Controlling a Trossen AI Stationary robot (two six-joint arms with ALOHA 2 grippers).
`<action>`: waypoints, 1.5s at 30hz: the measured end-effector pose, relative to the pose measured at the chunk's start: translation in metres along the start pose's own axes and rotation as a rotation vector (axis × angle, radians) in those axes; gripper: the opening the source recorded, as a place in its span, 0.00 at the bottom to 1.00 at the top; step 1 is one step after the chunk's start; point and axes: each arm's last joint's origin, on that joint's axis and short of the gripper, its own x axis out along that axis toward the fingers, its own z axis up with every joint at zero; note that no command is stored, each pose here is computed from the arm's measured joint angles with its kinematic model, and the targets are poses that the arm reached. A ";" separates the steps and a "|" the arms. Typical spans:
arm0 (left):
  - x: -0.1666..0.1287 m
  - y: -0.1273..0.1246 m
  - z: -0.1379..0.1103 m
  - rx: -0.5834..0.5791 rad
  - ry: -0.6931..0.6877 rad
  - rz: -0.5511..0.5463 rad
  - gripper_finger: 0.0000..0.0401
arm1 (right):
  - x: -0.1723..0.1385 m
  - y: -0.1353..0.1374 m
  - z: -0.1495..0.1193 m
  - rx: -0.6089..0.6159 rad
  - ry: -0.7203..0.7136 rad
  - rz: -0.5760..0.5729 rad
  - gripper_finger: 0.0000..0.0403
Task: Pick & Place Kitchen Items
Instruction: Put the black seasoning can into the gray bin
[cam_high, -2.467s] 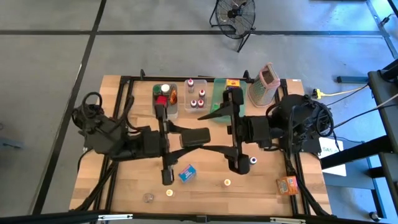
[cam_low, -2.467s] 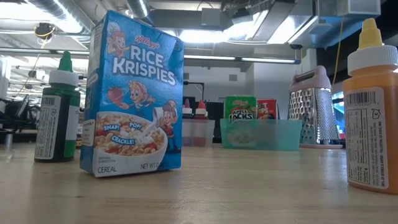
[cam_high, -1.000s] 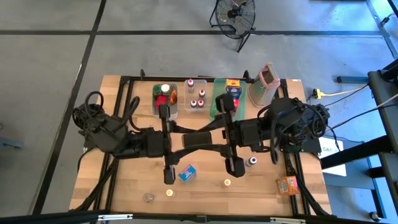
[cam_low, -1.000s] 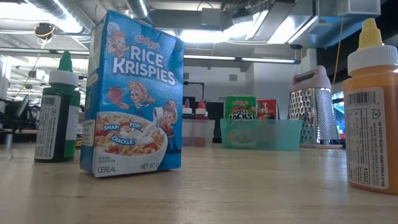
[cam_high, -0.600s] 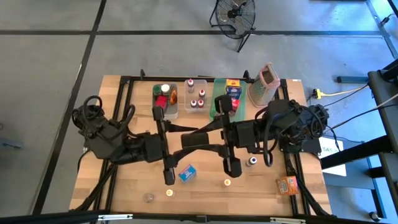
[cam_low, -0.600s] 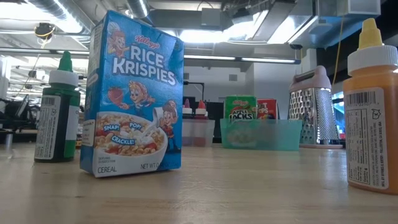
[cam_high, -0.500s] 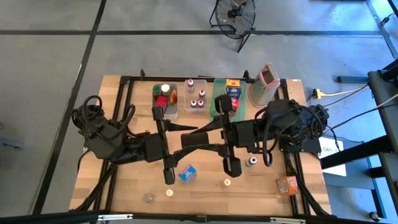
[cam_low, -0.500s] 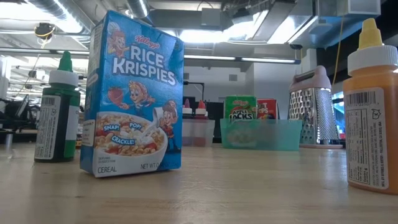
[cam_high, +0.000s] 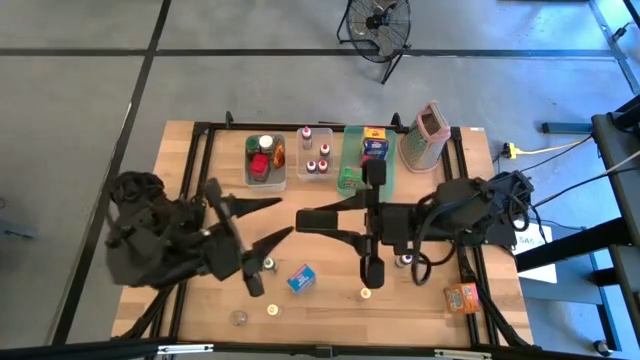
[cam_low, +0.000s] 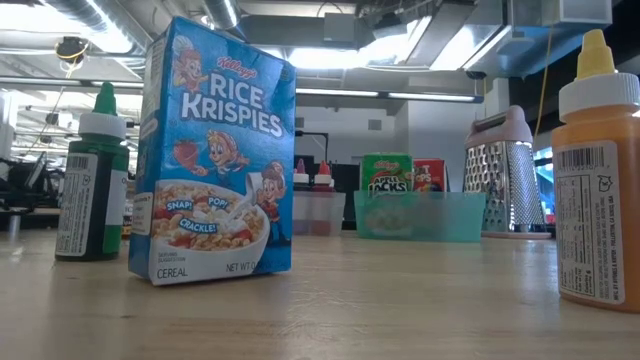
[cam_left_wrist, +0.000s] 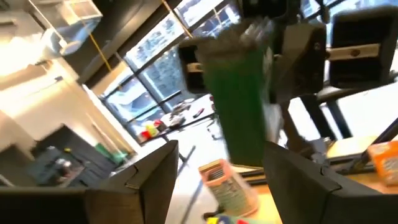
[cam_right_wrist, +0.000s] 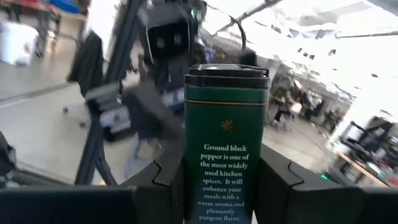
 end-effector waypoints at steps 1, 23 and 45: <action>-0.005 0.001 0.001 0.007 0.001 0.007 0.56 | 0.000 0.001 -0.002 -0.007 0.023 -0.009 0.32; -0.040 0.011 0.015 -0.229 -0.045 -0.025 0.55 | -0.001 0.002 -0.037 0.228 0.331 0.091 0.32; 0.035 0.042 -0.039 -0.428 0.119 -0.606 0.55 | -0.002 0.008 -0.043 0.306 0.394 0.156 0.32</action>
